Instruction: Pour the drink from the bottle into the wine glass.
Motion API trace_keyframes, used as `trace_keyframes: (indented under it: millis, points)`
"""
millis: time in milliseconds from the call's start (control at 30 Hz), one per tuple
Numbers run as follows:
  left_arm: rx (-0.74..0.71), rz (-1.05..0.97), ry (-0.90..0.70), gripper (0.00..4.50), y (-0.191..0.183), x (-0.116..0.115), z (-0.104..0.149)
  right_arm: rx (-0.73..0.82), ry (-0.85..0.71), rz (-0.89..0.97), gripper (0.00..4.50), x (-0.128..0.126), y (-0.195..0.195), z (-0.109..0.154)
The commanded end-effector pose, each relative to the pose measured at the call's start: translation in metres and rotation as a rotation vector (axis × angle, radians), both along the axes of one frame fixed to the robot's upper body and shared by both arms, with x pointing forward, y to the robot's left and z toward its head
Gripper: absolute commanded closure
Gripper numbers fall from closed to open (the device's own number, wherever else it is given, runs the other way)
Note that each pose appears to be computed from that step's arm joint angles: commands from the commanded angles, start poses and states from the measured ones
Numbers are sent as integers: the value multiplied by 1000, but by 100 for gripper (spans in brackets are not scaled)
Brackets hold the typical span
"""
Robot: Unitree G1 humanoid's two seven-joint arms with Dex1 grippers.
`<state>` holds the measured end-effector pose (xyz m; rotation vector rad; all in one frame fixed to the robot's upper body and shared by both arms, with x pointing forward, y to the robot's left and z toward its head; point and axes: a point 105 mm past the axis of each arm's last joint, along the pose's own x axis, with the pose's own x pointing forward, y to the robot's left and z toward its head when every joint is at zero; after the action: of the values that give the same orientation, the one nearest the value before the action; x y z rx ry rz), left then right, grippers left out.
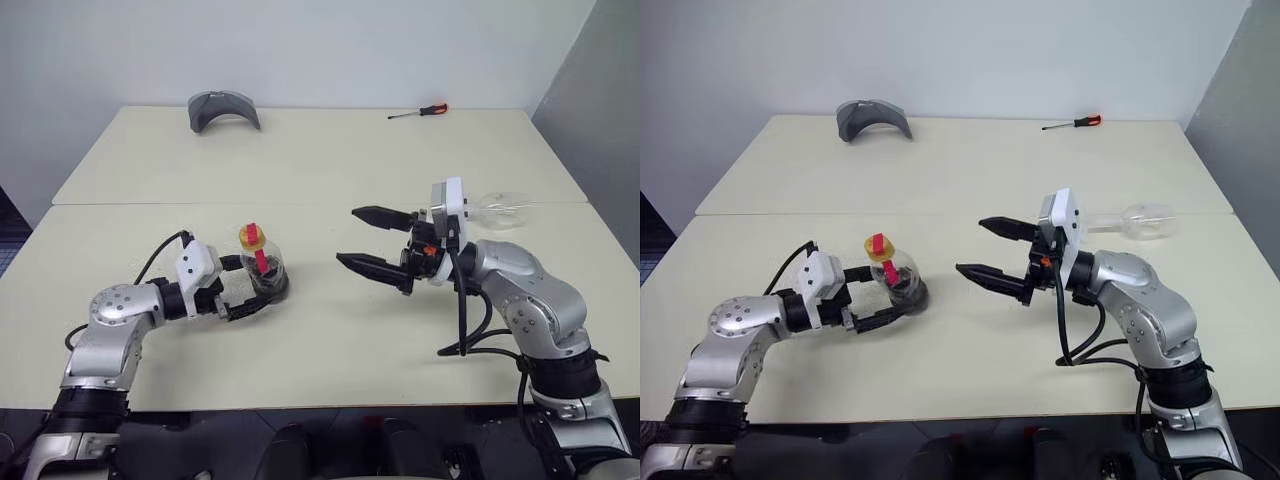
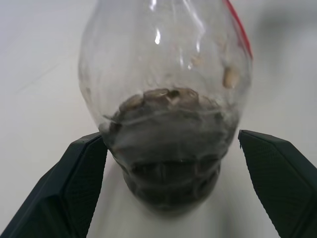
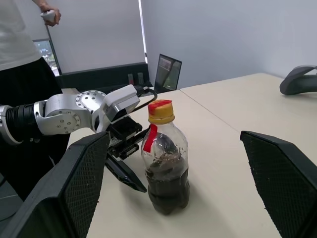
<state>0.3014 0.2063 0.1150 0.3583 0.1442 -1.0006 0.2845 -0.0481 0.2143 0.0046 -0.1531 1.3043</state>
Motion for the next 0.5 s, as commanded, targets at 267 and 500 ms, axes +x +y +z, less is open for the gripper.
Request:
trace_keyframes:
  millis: [267,500]
  points:
    - [59,68,-43,5,30,10,13,25,-55,24,0,-4,7,11]
    - [65,95,-70,5,37,22,20,28,-57,23,0,-3,7,11]
